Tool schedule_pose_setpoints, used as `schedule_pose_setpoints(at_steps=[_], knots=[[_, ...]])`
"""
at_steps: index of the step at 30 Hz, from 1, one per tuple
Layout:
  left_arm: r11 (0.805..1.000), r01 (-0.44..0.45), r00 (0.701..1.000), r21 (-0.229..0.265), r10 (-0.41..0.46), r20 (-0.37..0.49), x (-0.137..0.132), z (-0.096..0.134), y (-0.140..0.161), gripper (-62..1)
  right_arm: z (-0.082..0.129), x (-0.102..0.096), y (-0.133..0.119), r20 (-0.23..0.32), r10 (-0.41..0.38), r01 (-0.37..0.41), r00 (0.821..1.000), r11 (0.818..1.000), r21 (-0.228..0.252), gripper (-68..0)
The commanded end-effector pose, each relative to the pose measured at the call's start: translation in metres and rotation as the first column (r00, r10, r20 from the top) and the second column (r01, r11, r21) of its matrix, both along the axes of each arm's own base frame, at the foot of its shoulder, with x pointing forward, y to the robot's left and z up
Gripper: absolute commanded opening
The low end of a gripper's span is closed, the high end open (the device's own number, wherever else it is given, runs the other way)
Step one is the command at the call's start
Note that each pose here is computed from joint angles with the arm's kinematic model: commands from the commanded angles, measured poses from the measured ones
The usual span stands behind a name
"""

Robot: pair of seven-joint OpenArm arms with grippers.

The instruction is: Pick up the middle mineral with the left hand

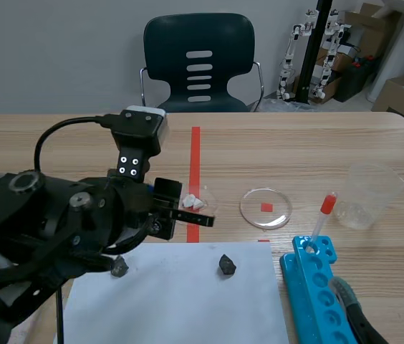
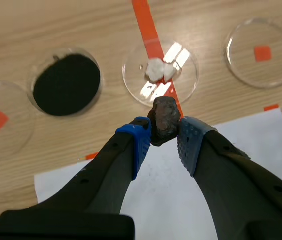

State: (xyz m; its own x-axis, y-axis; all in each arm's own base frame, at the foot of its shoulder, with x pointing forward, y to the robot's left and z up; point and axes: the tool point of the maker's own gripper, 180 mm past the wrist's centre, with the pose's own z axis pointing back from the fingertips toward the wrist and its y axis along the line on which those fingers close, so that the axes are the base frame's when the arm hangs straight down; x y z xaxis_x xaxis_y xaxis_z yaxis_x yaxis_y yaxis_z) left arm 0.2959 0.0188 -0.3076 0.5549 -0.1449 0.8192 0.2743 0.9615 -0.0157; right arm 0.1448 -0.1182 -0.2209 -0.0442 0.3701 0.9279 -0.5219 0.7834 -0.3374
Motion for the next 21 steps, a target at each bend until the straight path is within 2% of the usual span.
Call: schedule_pose_setpoints(at_steps=[1, 4, 10, 18, 21], knots=[[1.000, 0.022, 0.998, 0.004, -0.022, 0.059, -0.003, 0.009, 0.003, -50.5, 0.010, 0.004, 0.003, 0.033, 0.002, -0.002, 0.999, 1.000, 0.019, 0.4], [0.995, 0.095, 0.984, 0.009, -0.096, 0.150, -0.012, 0.024, 0.002, -50.5, 0.010, 0.004, 0.003, 0.033, 0.002, -0.002, 0.999, 1.000, 0.019, 0.4], [0.972, 0.233, 0.932, 0.030, -0.232, 0.280, -0.036, 0.049, 0.000, -50.5, 0.010, 0.004, 0.003, 0.033, 0.002, -0.002, 0.999, 1.000, 0.019, 0.4], [0.939, 0.345, 0.844, 0.017, -0.318, 0.433, -0.073, 0.084, -0.002, -50.5, 0.010, 0.004, 0.003, 0.033, 0.002, -0.002, 0.999, 1.000, 0.019, 0.4], [0.934, 0.357, 0.831, 0.015, -0.325, 0.451, -0.083, 0.085, 0.002, -50.5, 0.010, 0.004, 0.003, 0.033, 0.002, -0.002, 0.999, 1.000, 0.019, 0.4]])
